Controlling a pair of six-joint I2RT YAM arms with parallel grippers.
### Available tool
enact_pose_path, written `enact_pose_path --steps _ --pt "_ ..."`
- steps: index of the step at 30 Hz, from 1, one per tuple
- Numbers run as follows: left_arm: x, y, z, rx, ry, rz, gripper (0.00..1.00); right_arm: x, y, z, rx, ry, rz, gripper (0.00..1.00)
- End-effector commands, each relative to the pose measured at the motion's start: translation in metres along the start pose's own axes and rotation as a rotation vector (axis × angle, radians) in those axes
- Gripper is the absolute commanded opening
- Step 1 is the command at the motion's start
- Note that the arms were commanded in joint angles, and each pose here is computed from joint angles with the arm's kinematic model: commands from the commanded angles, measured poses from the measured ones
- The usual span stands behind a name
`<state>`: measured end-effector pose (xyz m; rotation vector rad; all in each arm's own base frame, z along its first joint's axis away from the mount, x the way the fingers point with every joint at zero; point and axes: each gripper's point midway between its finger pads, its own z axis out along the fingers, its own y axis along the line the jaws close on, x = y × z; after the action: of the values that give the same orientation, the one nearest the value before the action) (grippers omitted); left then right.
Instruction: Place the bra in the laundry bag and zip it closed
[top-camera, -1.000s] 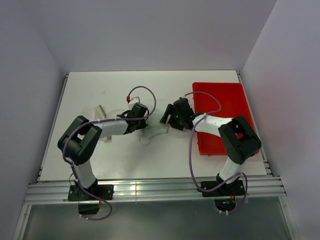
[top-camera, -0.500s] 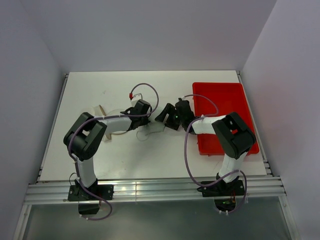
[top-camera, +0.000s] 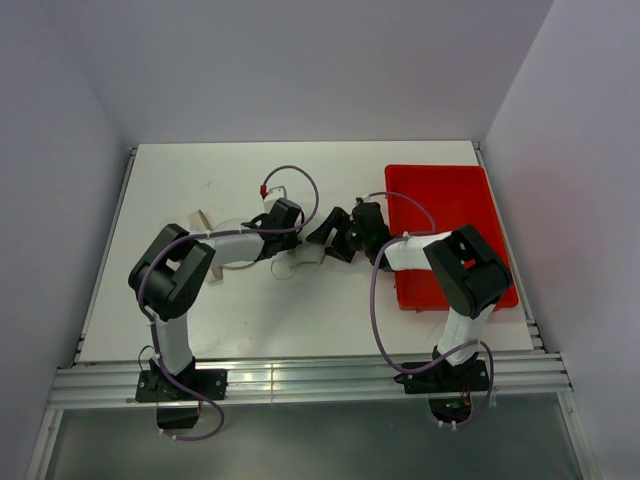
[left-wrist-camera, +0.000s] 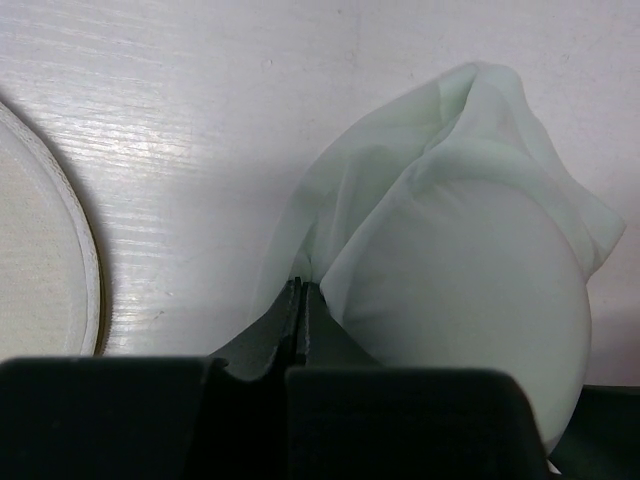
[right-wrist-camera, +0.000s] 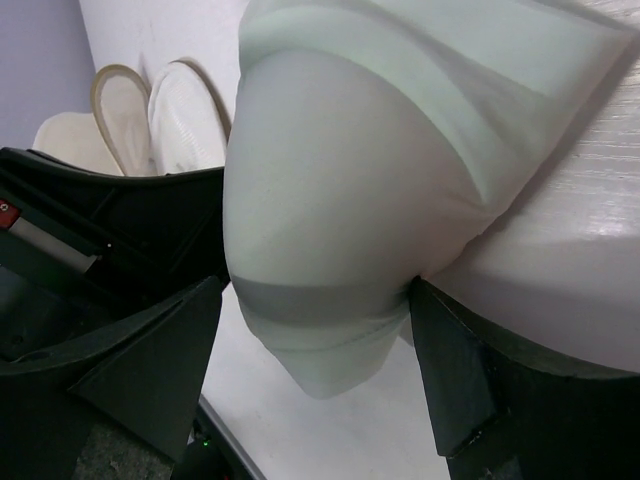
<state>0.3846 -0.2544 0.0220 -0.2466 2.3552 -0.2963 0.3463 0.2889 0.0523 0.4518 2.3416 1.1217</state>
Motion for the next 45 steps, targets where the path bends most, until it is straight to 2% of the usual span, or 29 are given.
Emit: enact_pose_path --steps 1,5,12,24,31,37,45 --pt "0.039 0.013 0.006 -0.013 0.124 0.047 0.00 -0.011 0.034 -0.005 -0.113 -0.016 -0.004 0.82" --pt "0.042 0.012 0.003 -0.001 0.133 0.043 0.00 -0.008 0.030 -0.001 -0.094 -0.006 0.027 0.82" --pt "0.050 0.008 0.000 0.033 0.161 0.028 0.00 -0.012 0.018 -0.008 -0.009 -0.066 0.121 0.83" --pt "0.074 0.004 -0.016 0.053 0.187 0.042 0.00 -0.023 0.026 -0.013 -0.028 -0.127 0.208 0.82" --pt "0.085 -0.002 -0.024 0.071 0.196 0.056 0.00 -0.016 0.023 0.000 -0.036 -0.088 0.247 0.82" --pt "0.090 -0.006 -0.029 0.083 0.201 0.054 0.00 -0.011 0.015 0.006 0.033 -0.081 0.229 0.82" --pt "0.082 -0.017 -0.034 0.118 0.195 0.036 0.00 0.021 0.009 0.015 0.073 -0.020 0.214 0.82"
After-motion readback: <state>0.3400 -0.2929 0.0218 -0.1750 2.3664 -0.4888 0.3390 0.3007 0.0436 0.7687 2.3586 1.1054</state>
